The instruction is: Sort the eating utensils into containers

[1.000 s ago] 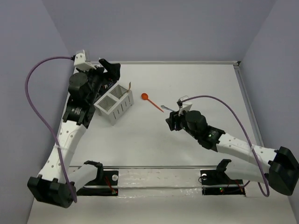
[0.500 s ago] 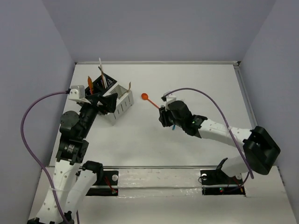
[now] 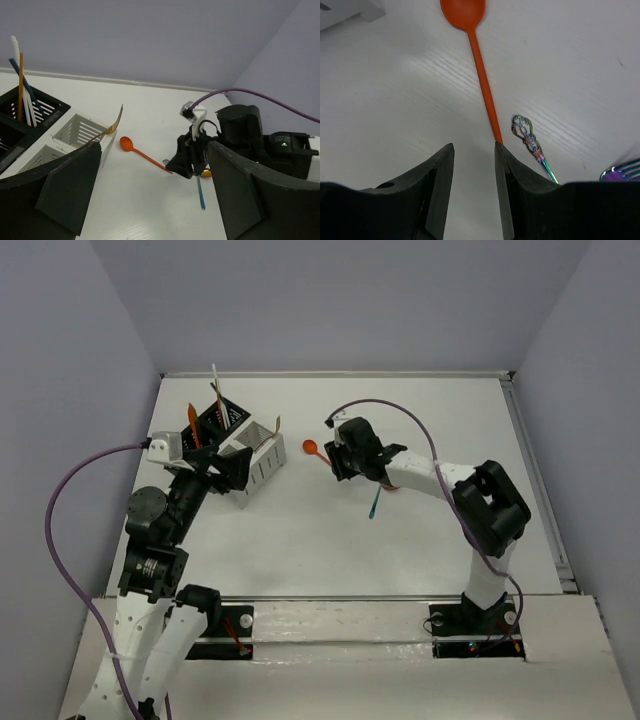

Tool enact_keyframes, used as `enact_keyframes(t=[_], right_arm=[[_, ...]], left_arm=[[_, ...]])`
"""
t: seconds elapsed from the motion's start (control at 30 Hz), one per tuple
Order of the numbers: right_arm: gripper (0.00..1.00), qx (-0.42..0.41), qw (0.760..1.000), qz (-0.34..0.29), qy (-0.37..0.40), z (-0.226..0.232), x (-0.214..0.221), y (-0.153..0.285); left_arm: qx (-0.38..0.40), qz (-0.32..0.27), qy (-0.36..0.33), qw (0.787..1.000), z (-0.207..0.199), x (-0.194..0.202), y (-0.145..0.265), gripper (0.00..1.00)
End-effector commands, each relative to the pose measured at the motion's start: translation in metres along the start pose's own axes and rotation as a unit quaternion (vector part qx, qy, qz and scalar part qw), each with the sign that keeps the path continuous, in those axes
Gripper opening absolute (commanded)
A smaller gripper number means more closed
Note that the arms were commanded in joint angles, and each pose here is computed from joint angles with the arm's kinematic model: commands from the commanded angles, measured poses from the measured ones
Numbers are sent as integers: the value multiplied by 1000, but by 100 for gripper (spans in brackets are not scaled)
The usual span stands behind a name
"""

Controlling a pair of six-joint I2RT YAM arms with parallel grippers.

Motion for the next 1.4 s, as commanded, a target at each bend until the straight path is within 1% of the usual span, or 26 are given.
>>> enact_keyframes(t=[0.0,0.07,0.13,0.17,0.23,0.27,0.47,0.53,0.57,0.63,0.67,0.7,0.73,0.83,0.87,0.93,0.97,1.03,1.07,1.13,1.17,1.2,1.23,1.27,1.33,1.37], right_arm=[[45,-7,999,19,32,-13,-9,-20],[46,-10,999,22,48,-14,-17,-28],[46,-16,997,39,62,-13,-12,-42],[47,-22,997,33,63,-13,-21,-44],[47,-28,996,40,69,-12,-19,-56],[47,-28,996,37,70,-13,-26,-58],[47,-27,994,62,85,-13,-19,-81],[41,-31,994,64,86,-12,-19,-85],[32,-42,994,68,81,-8,-15,-89],[23,-41,994,66,80,-8,-14,-89],[15,-42,994,67,76,-7,-12,-89],[10,-40,995,57,75,-8,-15,-89],[7,-37,996,47,68,-9,-22,-84],[7,-13,998,11,59,-14,-37,-73],[7,-1,998,-16,55,-19,-50,-59],[7,9,998,-47,47,-22,-63,-42],[7,14,995,-88,41,-26,-85,-19],[7,11,994,-102,37,-25,-80,-1],[7,-1,989,-144,12,-23,-97,25],[7,-23,986,-167,-4,-16,-95,45],[7,-31,986,-164,-12,-12,-77,47],[7,-40,982,-184,-31,-9,-79,56],[7,-48,976,-209,-38,-4,-84,76],[7,-64,977,-198,-54,6,-67,77],[7,-102,965,-230,-67,21,-71,97],[7,-113,964,-229,-68,29,-64,99]], left_arm=[[26,-20,-12,999,-8,-8,5,99],[28,-16,-12,999,-9,-7,4,99],[29,-11,-12,999,-9,-6,3,99],[32,-5,-10,999,-9,-4,2,99],[33,1,-9,999,-9,-2,0,99],[34,7,-8,999,-8,0,-1,99],[35,13,-7,999,-8,2,-3,99],[36,15,-6,999,-8,2,-3,99],[35,17,-5,999,-7,3,-4,99],[35,20,-6,999,-6,4,-5,99],[36,23,-5,999,-6,5,-6,99],[36,26,-5,999,-6,6,-7,99],[37,27,-5,999,-6,6,-7,99],[39,31,-3,999,-6,8,-8,98],[40,33,-2,999,-6,9,-9,98],[40,36,0,999,-5,10,-10,97],[46,41,3,998,-6,12,-11,97],[55,51,8,997,-7,15,-13,97],[61,66,12,996,-7,20,-15,97],[65,75,18,995,-6,22,-17,97],[68,79,22,994,-7,24,-18,97],[73,87,24,993,-7,26,-20,97],[70,87,27,993,-5,26,-21,96],[70,94,29,993,-4,29,-22,96],[70,100,33,992,-3,31,-24,95],[70,105,35,991,-3,32,-25,94]])
Point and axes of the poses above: each gripper's point midway between its finger pads, its own y axis back along the fingers, its own z axis along the line the jaws close on, x = y × z, the point moved 6 cm from there along y, back along the fingers, and after that the axes turned 15 degrees about y, right-handed, at the moved point
